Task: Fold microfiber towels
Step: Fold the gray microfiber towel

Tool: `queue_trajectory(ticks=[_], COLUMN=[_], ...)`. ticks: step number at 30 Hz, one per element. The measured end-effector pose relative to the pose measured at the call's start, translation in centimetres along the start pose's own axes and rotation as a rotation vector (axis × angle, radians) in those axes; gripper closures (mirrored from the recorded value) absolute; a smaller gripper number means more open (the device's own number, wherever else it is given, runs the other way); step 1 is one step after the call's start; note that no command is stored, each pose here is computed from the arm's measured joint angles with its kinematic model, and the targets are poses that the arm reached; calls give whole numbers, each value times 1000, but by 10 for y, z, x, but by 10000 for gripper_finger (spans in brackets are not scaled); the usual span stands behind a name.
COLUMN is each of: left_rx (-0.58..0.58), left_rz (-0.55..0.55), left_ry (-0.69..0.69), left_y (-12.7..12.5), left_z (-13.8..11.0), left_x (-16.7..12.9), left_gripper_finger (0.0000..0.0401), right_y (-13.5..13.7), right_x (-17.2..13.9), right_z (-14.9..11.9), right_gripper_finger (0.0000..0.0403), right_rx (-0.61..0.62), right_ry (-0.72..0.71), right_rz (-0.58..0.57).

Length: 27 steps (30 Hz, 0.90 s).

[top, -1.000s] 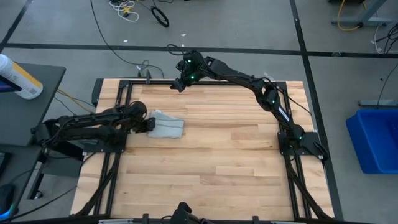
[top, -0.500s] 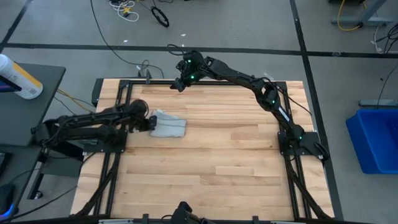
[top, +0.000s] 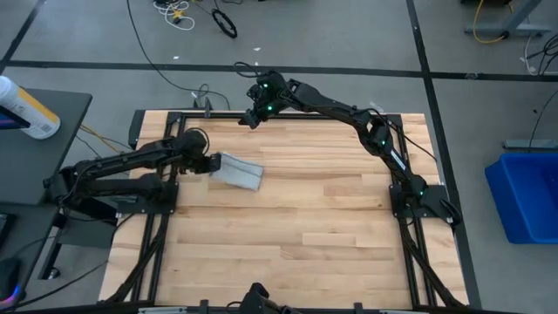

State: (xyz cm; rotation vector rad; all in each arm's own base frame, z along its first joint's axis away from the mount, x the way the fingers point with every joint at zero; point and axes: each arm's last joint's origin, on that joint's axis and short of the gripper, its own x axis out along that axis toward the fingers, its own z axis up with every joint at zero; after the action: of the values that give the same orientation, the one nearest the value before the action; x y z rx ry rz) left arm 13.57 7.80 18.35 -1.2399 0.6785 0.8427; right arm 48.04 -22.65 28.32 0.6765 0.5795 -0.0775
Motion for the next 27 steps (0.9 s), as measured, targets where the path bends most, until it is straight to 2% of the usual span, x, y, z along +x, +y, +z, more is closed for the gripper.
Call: queue_trajectory(ticks=[7, 13, 22, 27], left_rx=[21, 38, 55, 62], left_rz=[42, 96, 120, 169], left_ry=[-20, -44, -52, -28], left_y=[3, 10, 19, 25], left_z=[0, 10, 29, 34], left_x=[2, 6, 18, 25], left_gripper_finger=[390, 390, 390, 390], right_y=[0, 0, 0, 0], right_x=[0, 0, 0, 0], right_z=[0, 0, 0, 0], right_gripper_finger=[241, 256, 229, 235], right_rx=[0, -1, 0, 1], right_ry=[0, 0, 2, 3], right_rz=[0, 0, 7, 7])
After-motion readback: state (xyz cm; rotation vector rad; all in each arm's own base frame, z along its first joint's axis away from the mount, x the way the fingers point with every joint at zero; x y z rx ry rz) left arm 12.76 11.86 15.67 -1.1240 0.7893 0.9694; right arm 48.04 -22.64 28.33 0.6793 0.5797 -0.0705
